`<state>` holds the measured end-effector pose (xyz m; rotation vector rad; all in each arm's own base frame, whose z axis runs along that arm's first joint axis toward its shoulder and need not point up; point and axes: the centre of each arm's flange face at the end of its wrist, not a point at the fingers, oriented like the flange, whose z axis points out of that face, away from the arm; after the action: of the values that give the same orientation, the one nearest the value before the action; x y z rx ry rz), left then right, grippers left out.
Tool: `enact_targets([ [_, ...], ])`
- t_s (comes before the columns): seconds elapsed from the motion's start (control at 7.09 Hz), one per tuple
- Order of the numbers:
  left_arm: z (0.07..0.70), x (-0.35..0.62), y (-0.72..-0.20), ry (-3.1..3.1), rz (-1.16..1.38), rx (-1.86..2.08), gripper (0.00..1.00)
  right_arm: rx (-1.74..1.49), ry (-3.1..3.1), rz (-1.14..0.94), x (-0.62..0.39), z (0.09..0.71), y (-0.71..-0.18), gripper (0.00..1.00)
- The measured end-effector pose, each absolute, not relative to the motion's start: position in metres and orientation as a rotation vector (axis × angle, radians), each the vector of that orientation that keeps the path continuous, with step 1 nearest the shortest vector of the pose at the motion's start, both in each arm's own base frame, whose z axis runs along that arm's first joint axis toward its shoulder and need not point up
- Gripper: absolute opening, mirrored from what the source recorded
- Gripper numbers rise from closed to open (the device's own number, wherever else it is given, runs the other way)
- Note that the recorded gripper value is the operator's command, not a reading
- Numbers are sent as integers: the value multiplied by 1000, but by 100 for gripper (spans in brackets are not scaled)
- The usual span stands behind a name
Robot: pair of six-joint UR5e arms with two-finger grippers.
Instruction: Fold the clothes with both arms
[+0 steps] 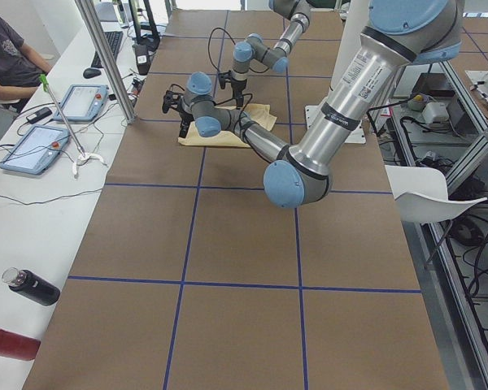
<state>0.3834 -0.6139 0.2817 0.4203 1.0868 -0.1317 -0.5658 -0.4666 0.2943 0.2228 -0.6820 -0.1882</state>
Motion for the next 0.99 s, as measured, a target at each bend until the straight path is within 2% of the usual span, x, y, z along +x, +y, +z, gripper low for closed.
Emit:
enact_targets([
  [0.71, 282, 384, -614, 1087, -132, 419, 90, 170, -657, -168, -514, 341, -504, 100],
  [0.99, 282, 384, -614, 1087, -131, 420, 90, 163, -713, -147, -489, 318, -530, 100],
])
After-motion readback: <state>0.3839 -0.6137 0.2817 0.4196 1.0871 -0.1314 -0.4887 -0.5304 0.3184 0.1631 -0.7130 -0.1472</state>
